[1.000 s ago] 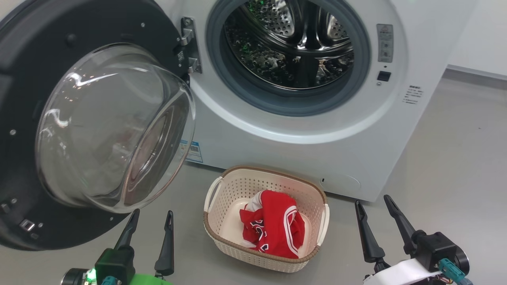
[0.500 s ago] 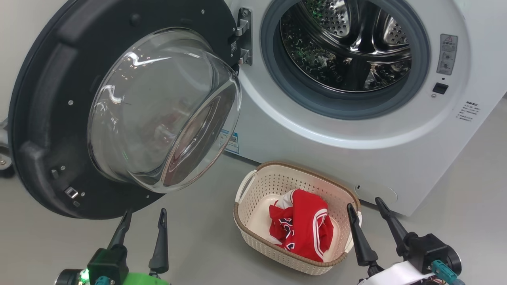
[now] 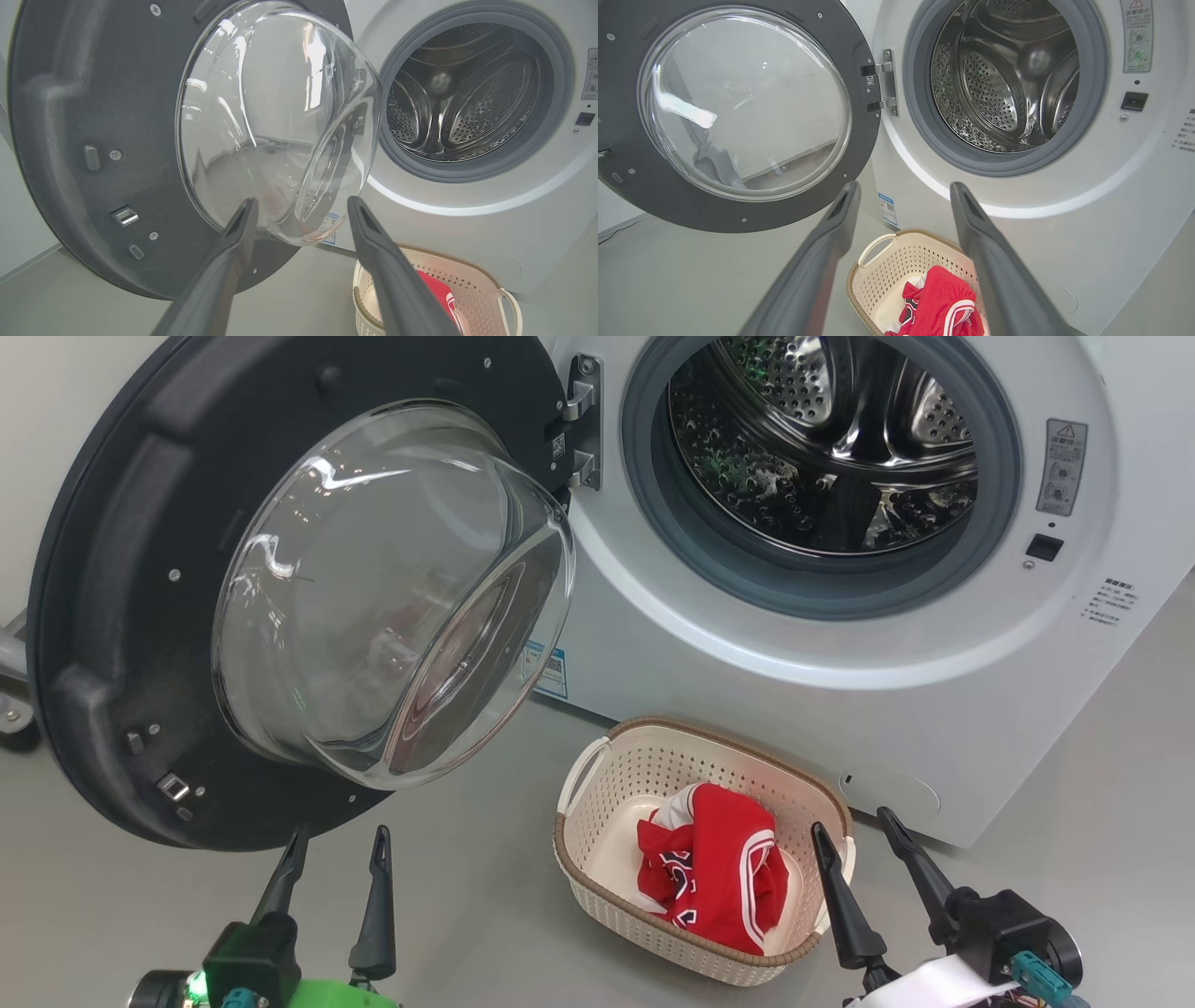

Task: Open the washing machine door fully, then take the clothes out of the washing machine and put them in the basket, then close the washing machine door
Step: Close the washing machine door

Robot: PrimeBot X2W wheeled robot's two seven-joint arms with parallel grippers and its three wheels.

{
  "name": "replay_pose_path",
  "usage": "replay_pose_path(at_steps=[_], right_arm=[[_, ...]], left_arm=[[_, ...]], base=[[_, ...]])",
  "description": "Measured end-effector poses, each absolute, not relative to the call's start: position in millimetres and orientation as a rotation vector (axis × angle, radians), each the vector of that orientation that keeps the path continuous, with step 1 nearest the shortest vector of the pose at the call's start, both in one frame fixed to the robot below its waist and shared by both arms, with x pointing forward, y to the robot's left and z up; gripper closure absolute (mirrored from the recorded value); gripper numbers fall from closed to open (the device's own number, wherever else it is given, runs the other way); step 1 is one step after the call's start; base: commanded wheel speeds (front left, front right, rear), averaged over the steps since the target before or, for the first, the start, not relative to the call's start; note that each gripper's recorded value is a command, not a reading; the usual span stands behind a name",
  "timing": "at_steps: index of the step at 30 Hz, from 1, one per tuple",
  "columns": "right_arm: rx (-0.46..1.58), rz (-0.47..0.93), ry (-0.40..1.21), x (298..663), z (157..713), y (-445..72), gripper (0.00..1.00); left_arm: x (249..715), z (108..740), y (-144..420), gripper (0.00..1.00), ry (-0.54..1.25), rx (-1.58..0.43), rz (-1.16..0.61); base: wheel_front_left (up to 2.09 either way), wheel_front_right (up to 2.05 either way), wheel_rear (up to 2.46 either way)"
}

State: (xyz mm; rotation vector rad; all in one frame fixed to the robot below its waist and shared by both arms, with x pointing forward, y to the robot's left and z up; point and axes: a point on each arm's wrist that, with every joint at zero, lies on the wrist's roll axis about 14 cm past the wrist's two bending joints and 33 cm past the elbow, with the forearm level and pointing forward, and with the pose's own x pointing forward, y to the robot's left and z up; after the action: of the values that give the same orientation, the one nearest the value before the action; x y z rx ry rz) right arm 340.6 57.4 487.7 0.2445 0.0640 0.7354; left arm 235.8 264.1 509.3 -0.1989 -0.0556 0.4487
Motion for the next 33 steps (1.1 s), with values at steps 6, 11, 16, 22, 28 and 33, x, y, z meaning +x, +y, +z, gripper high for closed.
replay_pose_path(at_steps=[6, 11, 16, 22, 28, 33], right_arm=[[0.244, 0.734, 0.066, 341, 487, 57, 0.00], [0.244, 0.733, 0.069, 341, 486, 57, 0.00], [0.245, 0.734, 0.072, 341, 485, 57, 0.00], [0.246, 0.736, 0.074, 341, 485, 58, 0.00], [0.248, 0.737, 0.075, 342, 484, 58, 0.00], [0.249, 0.738, 0.077, 342, 484, 59, 0.00]], left_arm=[[236, 509, 263, 0.72, -0.055, -0.199, 0.446], [237, 509, 262, 1.00, -0.054, -0.209, 0.443], [238, 511, 260, 1.00, -0.063, -0.228, 0.439], [244, 526, 252, 1.00, -0.139, -0.363, 0.387], [244, 563, 254, 1.00, -0.318, -0.600, 0.333], [236, 589, 269, 1.00, -0.471, -0.824, 0.318]], base=[[0.00, 0.00, 0.00], [0.00, 0.00, 0.00], [0.00, 0.00, 0.00], [0.00, 0.00, 0.00], [0.00, 0.00, 0.00], [0.00, 0.00, 0.00]])
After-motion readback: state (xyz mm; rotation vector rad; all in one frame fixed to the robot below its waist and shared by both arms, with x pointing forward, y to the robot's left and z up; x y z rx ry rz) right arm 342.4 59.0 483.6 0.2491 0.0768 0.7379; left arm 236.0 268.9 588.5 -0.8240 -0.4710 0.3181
